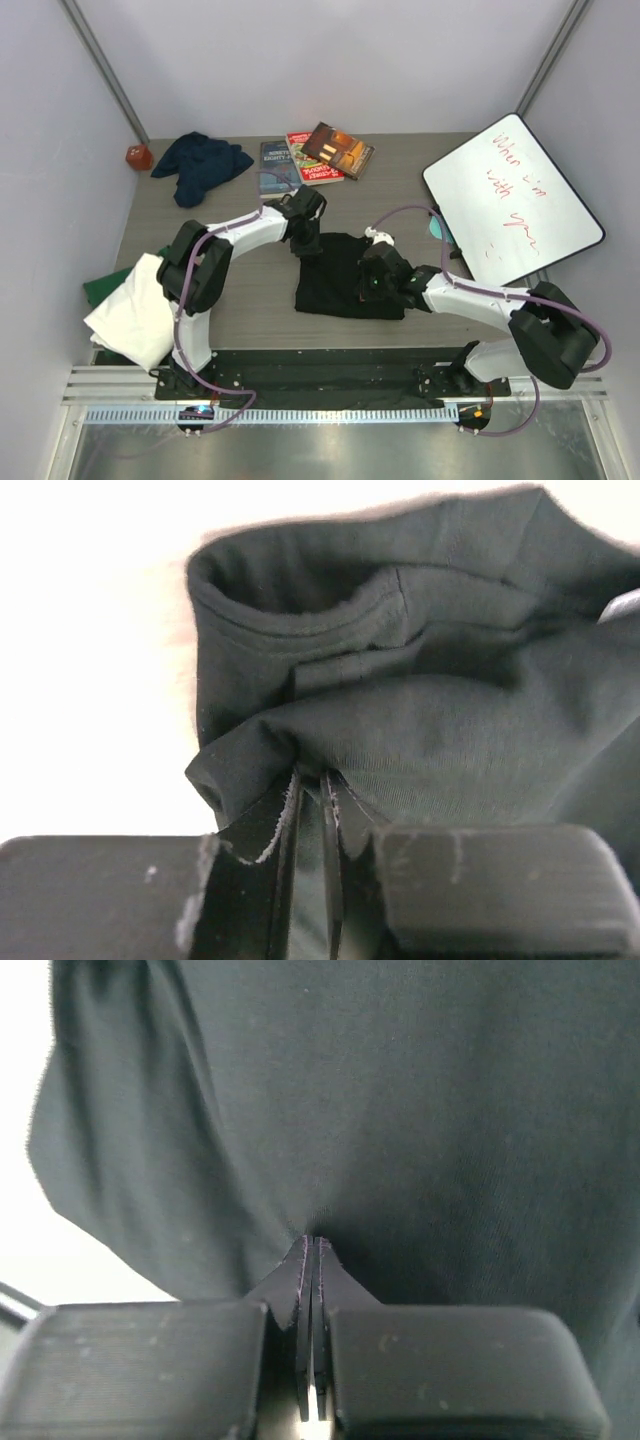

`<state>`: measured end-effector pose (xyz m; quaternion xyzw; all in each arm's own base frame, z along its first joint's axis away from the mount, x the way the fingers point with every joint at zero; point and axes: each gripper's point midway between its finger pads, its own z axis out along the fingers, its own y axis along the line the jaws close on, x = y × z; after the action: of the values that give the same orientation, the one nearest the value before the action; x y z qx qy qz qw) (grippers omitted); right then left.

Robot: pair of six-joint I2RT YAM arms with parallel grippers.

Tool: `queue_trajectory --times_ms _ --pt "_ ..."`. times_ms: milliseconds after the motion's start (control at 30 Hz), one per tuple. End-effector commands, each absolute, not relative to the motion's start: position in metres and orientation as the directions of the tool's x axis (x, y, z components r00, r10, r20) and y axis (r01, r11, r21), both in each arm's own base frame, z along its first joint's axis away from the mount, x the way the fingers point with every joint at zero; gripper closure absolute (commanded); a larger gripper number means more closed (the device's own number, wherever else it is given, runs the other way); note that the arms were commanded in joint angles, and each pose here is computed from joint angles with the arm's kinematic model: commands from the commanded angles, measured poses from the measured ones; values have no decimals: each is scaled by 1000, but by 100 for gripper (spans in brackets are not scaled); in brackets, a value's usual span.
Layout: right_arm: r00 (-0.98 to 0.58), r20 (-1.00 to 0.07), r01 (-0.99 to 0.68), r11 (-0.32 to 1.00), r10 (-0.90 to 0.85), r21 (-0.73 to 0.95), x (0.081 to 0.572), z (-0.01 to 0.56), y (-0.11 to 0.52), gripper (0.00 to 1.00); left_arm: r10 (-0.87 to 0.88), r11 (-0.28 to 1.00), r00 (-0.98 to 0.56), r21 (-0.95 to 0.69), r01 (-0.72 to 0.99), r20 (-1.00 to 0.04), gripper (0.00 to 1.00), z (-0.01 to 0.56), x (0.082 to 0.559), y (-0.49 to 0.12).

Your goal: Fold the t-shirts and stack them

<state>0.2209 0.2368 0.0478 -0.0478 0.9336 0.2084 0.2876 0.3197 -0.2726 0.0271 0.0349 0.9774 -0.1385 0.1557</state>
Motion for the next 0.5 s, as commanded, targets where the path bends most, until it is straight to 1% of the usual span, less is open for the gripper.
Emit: queue_trajectory --times_ms 0,367,467 --pt "-809 -585 -187 921 53 341 232 40 238 99 37 949 -937 -282 142 -348 87 23 341 -287" --pt "-832 -553 -167 934 39 316 215 17 222 99 13 942 -945 -313 121 -327 88 13 366 -285" --pt "-801 -596 -171 931 60 323 221 35 221 99 -11 937 -944 -333 105 -330 89 21 372 -280"
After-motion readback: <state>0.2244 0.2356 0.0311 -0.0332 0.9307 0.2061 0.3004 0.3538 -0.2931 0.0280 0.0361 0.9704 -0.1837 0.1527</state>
